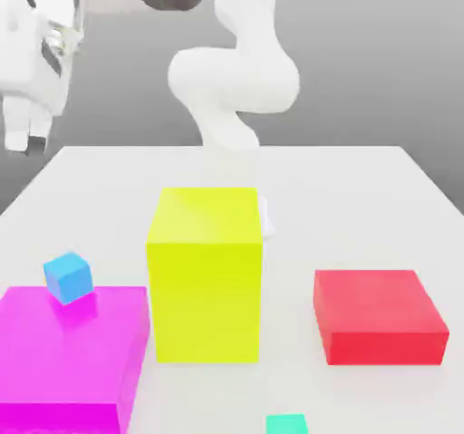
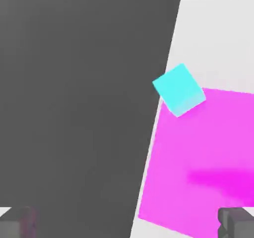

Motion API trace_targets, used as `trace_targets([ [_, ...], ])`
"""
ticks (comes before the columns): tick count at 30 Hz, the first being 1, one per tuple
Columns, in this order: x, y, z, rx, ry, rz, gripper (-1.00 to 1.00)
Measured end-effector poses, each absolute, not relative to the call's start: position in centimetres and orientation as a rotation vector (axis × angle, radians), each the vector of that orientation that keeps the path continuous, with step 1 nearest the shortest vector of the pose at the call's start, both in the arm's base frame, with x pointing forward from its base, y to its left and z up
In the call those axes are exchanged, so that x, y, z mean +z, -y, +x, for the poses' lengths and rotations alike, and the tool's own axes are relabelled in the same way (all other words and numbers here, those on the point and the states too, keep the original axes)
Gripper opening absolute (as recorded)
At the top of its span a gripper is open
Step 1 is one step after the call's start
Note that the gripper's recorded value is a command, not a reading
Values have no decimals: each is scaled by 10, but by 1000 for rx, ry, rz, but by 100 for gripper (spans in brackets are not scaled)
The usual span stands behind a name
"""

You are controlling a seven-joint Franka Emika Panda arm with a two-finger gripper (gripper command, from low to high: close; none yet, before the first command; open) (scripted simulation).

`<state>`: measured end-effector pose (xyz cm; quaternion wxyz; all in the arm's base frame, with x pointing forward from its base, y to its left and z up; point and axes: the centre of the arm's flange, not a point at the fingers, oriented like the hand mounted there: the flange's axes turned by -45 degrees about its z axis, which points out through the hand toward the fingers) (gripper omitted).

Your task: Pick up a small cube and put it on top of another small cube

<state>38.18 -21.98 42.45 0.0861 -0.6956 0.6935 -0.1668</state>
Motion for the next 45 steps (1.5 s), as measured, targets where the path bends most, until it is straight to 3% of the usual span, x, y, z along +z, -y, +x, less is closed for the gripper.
trace_targets([
  [10,308,281,313,-235,-2697,-1332,0],
  [21,202,310,199,-13,-3119,-307,0],
  [28,146,307,201,-6,-3130,-292,0],
  [29,138,305,201,-3,-3129,-291,-100],
  [36,136,305,201,-6,-3128,-290,-100],
  [45,199,308,206,-5,-3123,-345,-100],
])
